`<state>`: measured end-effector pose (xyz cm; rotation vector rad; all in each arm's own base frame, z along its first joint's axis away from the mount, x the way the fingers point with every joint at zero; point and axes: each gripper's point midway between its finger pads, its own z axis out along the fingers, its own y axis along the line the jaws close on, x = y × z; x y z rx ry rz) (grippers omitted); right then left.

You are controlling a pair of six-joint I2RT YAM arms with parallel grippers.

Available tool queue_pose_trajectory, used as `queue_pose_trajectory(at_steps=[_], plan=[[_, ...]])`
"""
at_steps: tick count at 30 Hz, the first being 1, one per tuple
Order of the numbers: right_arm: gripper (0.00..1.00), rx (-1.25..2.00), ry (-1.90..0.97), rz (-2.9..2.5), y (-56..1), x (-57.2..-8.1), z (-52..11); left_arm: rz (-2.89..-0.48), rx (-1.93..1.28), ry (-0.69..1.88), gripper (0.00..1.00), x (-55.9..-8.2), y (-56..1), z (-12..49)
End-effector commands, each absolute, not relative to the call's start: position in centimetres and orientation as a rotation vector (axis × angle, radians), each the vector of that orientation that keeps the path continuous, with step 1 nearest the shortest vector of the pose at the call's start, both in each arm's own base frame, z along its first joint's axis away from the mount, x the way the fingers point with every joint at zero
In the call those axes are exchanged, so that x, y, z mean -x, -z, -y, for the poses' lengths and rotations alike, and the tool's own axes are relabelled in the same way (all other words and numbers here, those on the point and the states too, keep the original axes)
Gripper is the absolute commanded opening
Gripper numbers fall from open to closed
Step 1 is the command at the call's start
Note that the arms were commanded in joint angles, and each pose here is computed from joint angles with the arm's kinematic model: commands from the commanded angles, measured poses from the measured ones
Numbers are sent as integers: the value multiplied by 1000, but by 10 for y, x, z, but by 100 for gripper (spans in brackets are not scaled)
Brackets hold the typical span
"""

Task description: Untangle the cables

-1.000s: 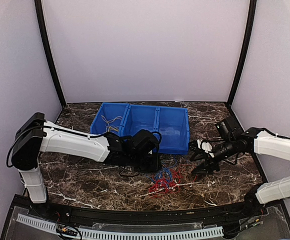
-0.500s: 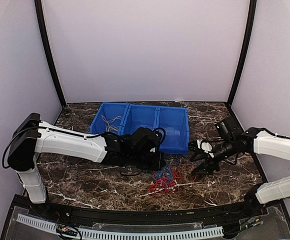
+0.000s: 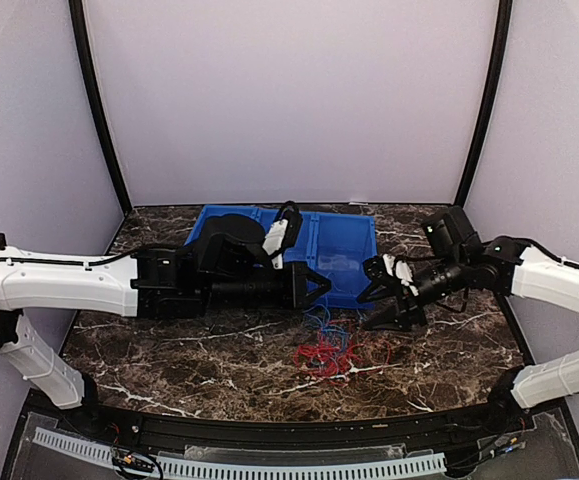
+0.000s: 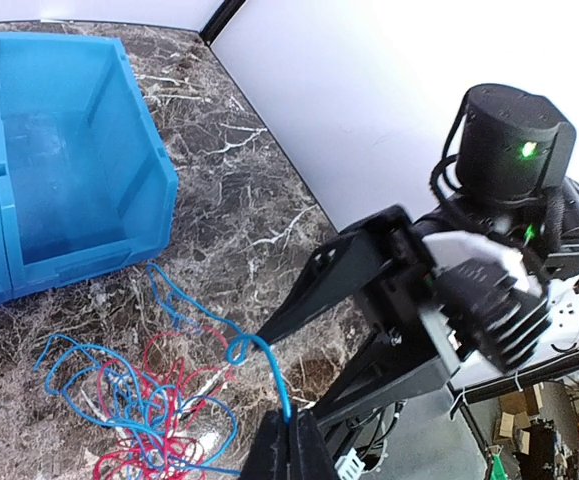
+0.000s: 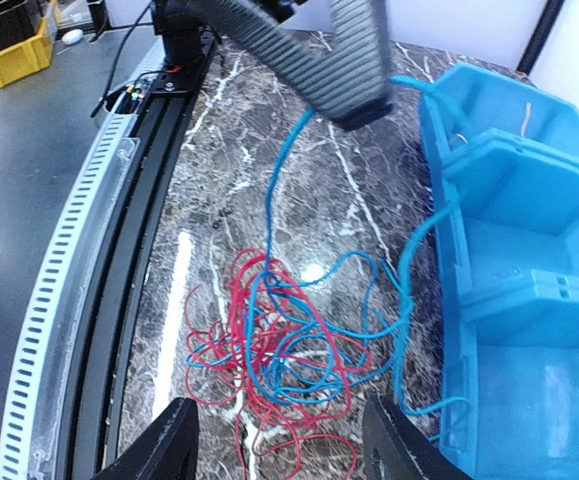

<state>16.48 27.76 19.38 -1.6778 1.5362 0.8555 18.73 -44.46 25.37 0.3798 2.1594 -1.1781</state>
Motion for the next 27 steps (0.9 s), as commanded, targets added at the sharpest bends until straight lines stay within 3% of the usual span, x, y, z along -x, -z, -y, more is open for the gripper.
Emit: queue_pose_trajectory(at_steps=[1,3,10,17,20,24,27], plan=[[58,1737,-930,-1474,-200,-153,-306,-2049,-330,1244,0,-183,-292,434],[62,1772,-937,-1458,-198,-150,-315,-2029,-301,1257,0,-183,-301,430],[98,1791,-870,-1386,-200,-151,-350,-2008,-187,1270,0,-187,-311,415],[98,1701,-879,-1404,-200,-162,-392,-1990,-54,1291,0,-192,-314,400],[78,1651,-886,-1448,-194,-171,-405,-1962,7,1327,0,-193,-320,393],[23,1674,-899,-1474,-164,-167,-403,-1918,53,1341,0,-195,-334,382],[6,1714,-919,-1495,-139,-160,-399,-1865,81,1341,0,-196,-355,368]])
